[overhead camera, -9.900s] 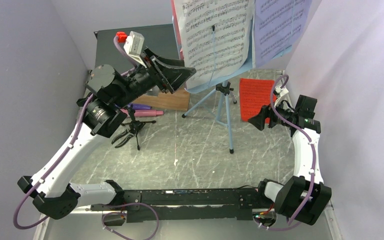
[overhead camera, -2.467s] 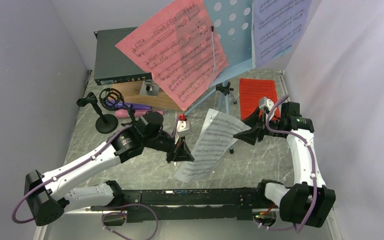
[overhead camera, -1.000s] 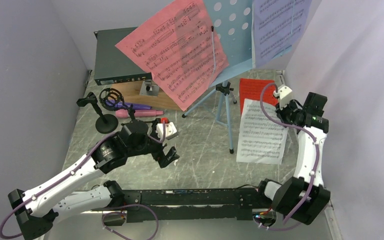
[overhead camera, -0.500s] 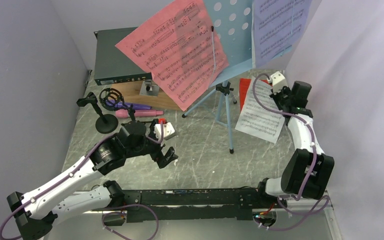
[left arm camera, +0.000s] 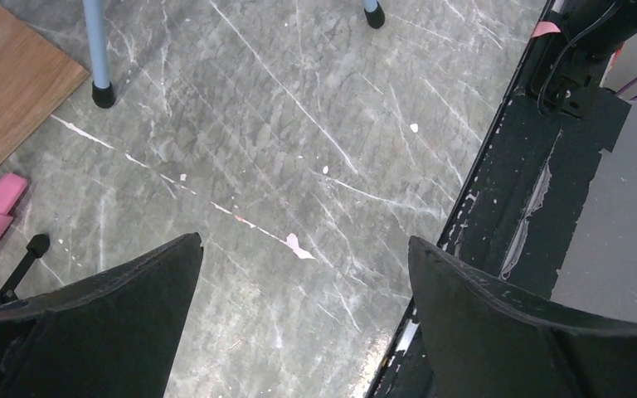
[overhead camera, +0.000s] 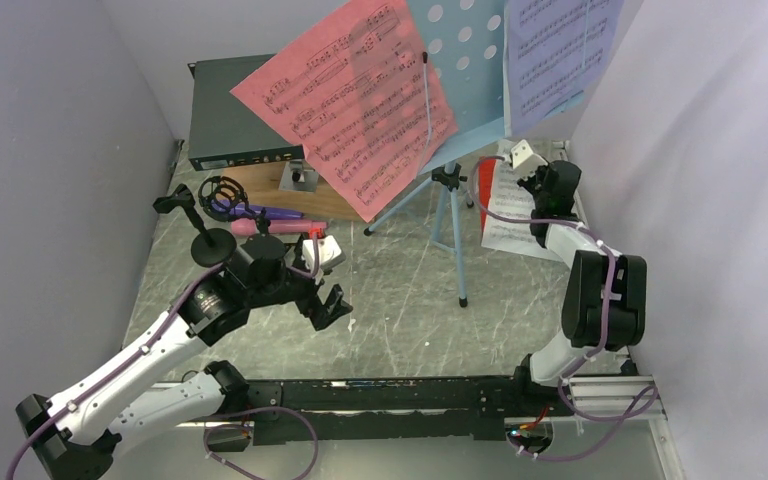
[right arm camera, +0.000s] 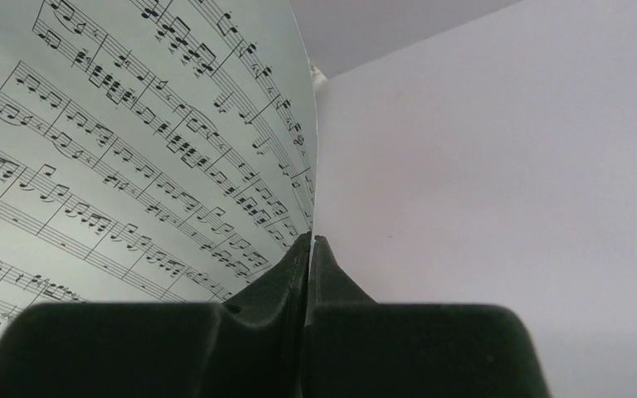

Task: Pack up the instrument practice props
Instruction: Place the sheet music at the center of the board, then pick up the sheet music from the music stand.

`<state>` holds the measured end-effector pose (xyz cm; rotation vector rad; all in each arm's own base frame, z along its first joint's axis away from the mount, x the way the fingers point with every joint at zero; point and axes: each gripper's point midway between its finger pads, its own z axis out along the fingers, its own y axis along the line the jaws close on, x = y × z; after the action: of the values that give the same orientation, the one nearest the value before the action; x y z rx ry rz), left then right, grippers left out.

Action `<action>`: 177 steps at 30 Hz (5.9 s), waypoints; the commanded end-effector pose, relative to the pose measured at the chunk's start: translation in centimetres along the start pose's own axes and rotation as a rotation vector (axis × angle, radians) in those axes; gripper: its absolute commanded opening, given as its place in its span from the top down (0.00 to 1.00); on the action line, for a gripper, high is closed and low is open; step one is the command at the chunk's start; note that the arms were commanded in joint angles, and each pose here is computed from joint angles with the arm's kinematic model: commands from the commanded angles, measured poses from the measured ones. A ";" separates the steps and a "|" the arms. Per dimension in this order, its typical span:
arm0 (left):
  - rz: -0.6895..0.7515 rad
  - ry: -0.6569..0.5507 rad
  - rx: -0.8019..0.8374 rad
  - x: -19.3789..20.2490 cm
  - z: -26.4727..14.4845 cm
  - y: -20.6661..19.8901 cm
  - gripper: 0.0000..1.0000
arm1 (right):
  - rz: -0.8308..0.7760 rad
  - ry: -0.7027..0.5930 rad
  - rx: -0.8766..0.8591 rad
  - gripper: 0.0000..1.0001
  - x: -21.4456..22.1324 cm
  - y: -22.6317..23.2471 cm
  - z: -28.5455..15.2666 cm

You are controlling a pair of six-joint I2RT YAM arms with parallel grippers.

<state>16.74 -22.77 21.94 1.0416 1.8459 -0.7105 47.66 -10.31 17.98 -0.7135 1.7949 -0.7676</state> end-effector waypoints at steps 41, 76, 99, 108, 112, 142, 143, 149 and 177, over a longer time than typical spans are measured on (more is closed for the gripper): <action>-0.033 -0.127 0.079 -2.5 -0.8 -0.7 0.00 | 0.308 0.106 -0.066 0.41 0.5 2.1 2.8; -0.328 -0.586 0.059 -9.4 -6.1 -0.5 0.01 | 0.899 -0.318 -1.026 0.28 -9.3 5.5 -22.7; -0.379 -0.869 -0.019 -21.8 -10.6 2.2 0.01 | 0.854 -0.491 -0.976 0.14 -9.1 9.1 -26.7; -0.372 -0.979 0.042 -26.5 -10.6 2.7 0.03 | 0.841 -0.494 -0.973 0.14 -9.1 9.2 -26.8; -0.368 -1.051 0.045 -27.7 -11.2 3.0 0.12 | 0.839 -0.495 -0.972 0.14 -9.0 9.2 -26.9; 0.017 -1.063 -0.138 -27.5 -15.8 2.0 1.00 | 0.827 -0.490 -0.963 0.13 -8.8 9.4 -26.8; 0.030 -1.060 -0.145 -27.3 -16.0 1.9 1.00 | 0.826 -0.490 -0.962 0.13 -8.8 9.3 -26.8; 0.128 -1.022 -0.109 -26.2 -16.8 0.1 1.00 | 0.827 -0.487 -0.962 0.13 -8.7 9.4 -26.7; 0.182 -0.616 0.237 -15.0 -12.3 -5.9 1.00 | 0.796 -0.577 -1.079 0.02 -9.3 10.8 -28.4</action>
<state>11.41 -20.64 43.97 0.9013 1.0876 -0.9460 23.47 7.43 22.13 -0.5858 1.7079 0.8832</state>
